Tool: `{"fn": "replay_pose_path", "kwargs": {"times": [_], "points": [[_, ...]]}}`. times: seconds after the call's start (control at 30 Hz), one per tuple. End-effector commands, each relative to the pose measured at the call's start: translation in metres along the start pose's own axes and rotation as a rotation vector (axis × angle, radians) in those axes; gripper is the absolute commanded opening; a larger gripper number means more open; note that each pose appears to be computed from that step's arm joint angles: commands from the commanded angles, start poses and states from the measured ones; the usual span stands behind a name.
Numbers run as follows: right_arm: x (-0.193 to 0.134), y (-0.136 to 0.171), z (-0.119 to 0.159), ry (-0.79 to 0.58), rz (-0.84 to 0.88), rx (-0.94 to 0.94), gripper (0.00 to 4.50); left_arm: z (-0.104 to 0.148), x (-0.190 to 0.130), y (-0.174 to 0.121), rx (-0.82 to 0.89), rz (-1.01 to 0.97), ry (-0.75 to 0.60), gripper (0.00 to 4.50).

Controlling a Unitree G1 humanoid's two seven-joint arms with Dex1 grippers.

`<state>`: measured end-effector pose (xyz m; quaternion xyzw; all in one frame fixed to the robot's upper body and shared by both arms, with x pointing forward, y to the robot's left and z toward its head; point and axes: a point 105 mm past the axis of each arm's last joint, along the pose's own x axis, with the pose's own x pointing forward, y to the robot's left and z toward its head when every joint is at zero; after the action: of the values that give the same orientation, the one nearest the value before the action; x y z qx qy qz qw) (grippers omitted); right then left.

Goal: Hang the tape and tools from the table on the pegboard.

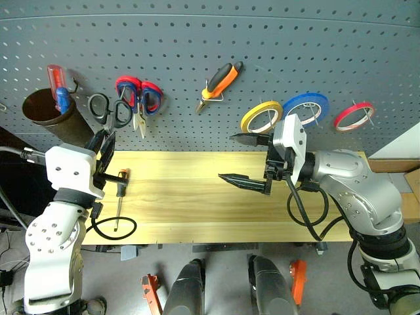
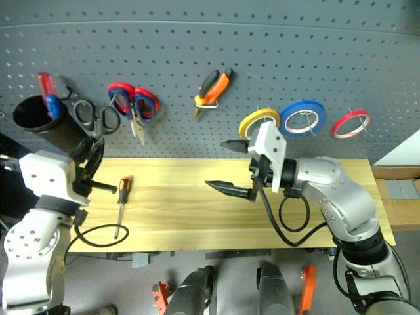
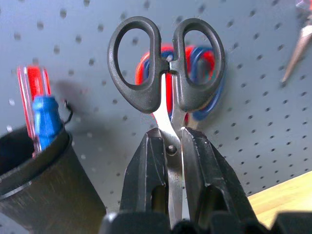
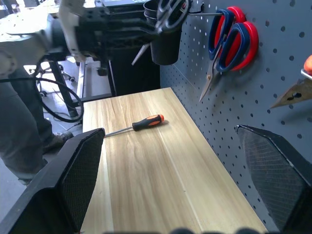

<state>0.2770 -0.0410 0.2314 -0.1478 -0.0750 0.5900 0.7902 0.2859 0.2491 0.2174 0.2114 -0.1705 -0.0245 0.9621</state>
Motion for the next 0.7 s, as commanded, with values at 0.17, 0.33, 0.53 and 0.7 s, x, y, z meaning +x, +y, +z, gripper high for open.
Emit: {"fn": "replay_pose_path", "kwargs": {"times": [0.17, 0.33, 0.53, 0.7], "points": [[0.002, 0.003, 0.014, -0.039, 0.002, -0.059, 4.50, -0.005, 0.018, -0.008, -0.014, -0.046, -0.030, 0.16], [0.003, 0.005, 0.016, -0.052, -0.006, -0.059, 4.50, -0.004, 0.024, -0.015, -0.013, -0.079, -0.053, 0.16], [0.004, 0.006, 0.019, -0.070, -0.018, -0.062, 4.50, -0.005, 0.026, -0.017, -0.015, -0.082, -0.062, 0.16], [0.003, 0.007, 0.016, -0.060, -0.016, -0.060, 4.50, -0.014, 0.007, -0.028, 0.006, -0.121, -0.025, 0.16]]}}
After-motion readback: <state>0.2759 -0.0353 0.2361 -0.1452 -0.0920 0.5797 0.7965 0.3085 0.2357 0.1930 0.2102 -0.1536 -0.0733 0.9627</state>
